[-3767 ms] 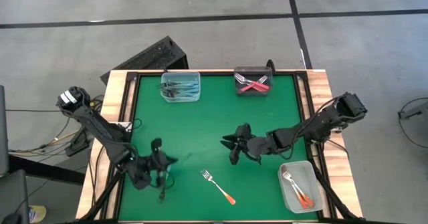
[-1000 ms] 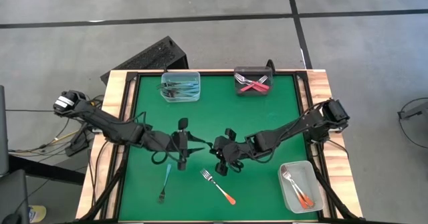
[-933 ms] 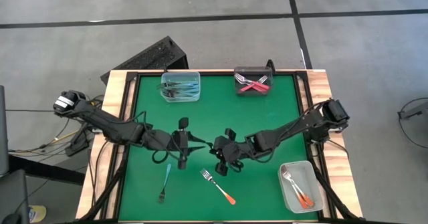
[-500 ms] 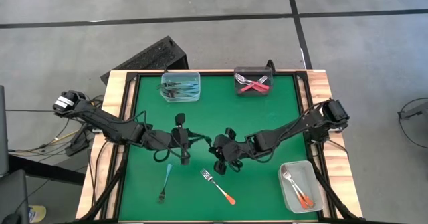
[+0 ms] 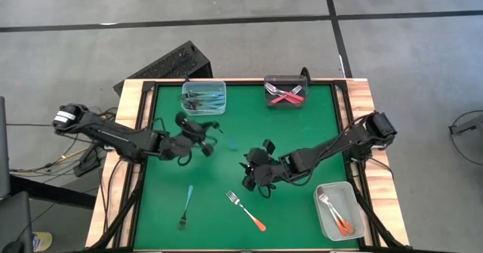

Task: Sort silverware by color (type)
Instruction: Put the black fork into the transparent bin

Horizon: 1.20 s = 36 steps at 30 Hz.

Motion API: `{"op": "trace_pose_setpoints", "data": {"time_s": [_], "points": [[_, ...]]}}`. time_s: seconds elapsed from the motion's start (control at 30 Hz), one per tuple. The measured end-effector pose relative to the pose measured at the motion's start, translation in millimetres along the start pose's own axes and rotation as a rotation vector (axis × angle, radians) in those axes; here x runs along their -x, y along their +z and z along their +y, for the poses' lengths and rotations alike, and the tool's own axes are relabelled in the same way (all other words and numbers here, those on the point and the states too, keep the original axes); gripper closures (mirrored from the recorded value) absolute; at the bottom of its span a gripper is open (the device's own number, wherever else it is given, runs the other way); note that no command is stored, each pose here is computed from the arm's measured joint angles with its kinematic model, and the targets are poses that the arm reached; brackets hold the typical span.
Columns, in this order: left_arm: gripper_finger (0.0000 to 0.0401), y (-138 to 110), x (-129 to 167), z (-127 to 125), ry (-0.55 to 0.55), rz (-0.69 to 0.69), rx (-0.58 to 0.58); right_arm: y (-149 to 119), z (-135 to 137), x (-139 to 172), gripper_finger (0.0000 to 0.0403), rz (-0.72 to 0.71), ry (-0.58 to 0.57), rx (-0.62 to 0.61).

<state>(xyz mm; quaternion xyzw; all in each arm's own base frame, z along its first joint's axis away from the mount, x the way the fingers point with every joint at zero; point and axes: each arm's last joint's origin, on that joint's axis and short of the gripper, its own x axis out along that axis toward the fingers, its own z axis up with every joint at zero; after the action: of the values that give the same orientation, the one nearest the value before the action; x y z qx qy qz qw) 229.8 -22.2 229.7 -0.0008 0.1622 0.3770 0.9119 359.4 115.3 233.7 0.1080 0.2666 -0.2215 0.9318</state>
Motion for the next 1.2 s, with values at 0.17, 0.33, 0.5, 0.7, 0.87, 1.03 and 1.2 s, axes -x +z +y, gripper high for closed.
{"op": "trace_pose_setpoints", "data": {"time_s": [0.17, 0.33, 0.5, 0.7, 0.87, 1.03, 1.2], "points": [[0.0401, -19.3, 3.6, 37.9, 0.108, -0.058, 0.158, -3.6, 1.4, 2.3, 0.0215, -0.001, -0.025, 0.022], [0.0401, -27.8, 13.8, 76.0, 0.226, -0.162, 0.333, -3.6, -5.0, -0.4, 0.0218, 0.0, -0.086, 0.039], [0.0401, -30.3, 19.9, 102.9, 0.313, -0.226, 0.422, -3.3, -6.7, -0.8, 0.0218, -0.012, -0.116, 0.045], [0.0401, -27.1, 16.2, 124.3, 0.447, -0.247, 0.397, -4.5, -15.9, -2.4, 0.0218, -0.026, -0.234, 0.09], [0.0401, -24.3, 6.2, 140.7, 0.433, -0.249, 0.407, -1.7, -29.4, -9.8, 0.0218, 0.007, -0.289, 0.101], [0.0401, -29.1, -5.9, 155.3, 0.478, -0.212, 0.442, -12.2, -44.4, -19.7, 0.0218, 0.034, -0.333, 0.095], [0.0401, -35.7, -16.3, 167.1, 0.563, -0.17, 0.468, -27.9, -53.4, -25.8, 0.0218, 0.046, -0.343, 0.061]]}}
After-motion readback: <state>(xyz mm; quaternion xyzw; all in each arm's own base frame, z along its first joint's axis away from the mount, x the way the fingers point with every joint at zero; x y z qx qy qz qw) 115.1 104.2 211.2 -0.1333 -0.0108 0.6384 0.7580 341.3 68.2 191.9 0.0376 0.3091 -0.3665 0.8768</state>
